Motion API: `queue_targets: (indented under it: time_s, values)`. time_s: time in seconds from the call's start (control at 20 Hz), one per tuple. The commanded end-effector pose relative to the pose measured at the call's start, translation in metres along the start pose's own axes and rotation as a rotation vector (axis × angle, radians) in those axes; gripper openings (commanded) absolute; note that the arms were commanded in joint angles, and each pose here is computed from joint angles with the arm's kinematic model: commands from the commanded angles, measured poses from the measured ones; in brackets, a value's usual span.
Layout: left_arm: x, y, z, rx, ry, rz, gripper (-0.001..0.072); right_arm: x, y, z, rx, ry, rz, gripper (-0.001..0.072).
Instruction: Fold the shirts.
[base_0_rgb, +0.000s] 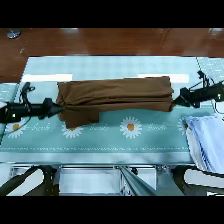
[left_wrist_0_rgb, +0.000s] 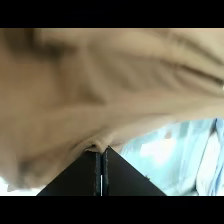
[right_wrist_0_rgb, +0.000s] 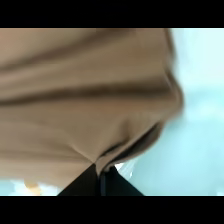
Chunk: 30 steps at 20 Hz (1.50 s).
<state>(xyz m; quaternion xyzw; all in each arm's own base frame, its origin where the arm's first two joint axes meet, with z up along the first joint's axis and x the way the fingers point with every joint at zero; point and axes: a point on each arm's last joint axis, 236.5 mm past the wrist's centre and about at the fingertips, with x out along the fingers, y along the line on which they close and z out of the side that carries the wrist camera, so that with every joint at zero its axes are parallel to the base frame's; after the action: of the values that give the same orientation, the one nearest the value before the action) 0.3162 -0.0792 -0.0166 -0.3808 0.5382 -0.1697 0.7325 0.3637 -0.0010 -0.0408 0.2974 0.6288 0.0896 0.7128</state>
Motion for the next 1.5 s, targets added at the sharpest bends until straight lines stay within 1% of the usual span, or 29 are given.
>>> queue_targets:
  time_s: [0.0,0.1,0.2,0.35,0.5,0.8,1.05,1.1,1.15,1.2,1.25,1.35,1.4,1.45]
  values:
    - [0.011,-0.015,0.063,0.020,-0.068,0.017,0.0025,0.000,0.030,0.045,-0.048,-0.067,0.047,0.0030]
    - [0.027,-0.022,0.093,0.021,-0.063,0.014,0.0025,0.011,0.045,0.069,-0.054,-0.085,0.080,0.0029]
    - [0.046,-0.025,0.111,0.017,-0.038,0.009,0.0025,0.017,0.049,0.094,-0.018,-0.109,0.107,0.0029]
    - [0.072,-0.017,0.127,-0.034,-0.006,0.011,0.0025,0.027,0.049,0.125,0.023,-0.124,0.130,0.0030]
    - [0.086,-0.007,0.137,-0.058,0.007,0.015,0.0025,0.037,0.046,0.142,0.038,-0.131,0.147,0.0030]
    - [0.077,0.000,0.174,-0.064,-0.096,0.029,0.0025,0.051,0.035,0.153,0.079,-0.131,0.136,0.0030]
    - [0.080,0.003,0.179,-0.058,-0.115,0.038,0.0025,0.052,0.038,0.145,0.050,-0.097,0.148,0.0031]
    - [0.083,0.002,0.175,-0.057,-0.098,0.035,0.0025,0.051,0.038,0.146,0.051,-0.102,0.148,0.0057]
    - [0.087,0.001,0.171,-0.055,-0.083,0.034,0.0044,0.051,0.038,0.149,0.052,-0.112,0.147,0.0261]
    - [0.089,-0.001,0.167,-0.052,-0.069,0.030,0.0287,0.050,0.040,0.149,0.055,-0.115,0.157,0.0587]
    - [0.085,-0.005,0.163,-0.043,-0.042,0.022,0.0691,0.045,0.041,0.151,0.048,-0.116,0.169,0.0626]
    - [0.058,-0.001,0.155,0.001,0.049,0.040,0.0703,0.018,0.035,0.155,0.015,-0.116,0.176,0.0626]
    - [0.038,0.010,0.149,-0.006,0.099,0.083,0.0703,0.002,0.022,0.155,0.009,-0.111,0.163,0.0626]
    - [0.018,0.029,0.143,-0.034,0.125,0.159,0.0703,-0.010,0.006,0.154,0.027,-0.111,0.146,0.0626]
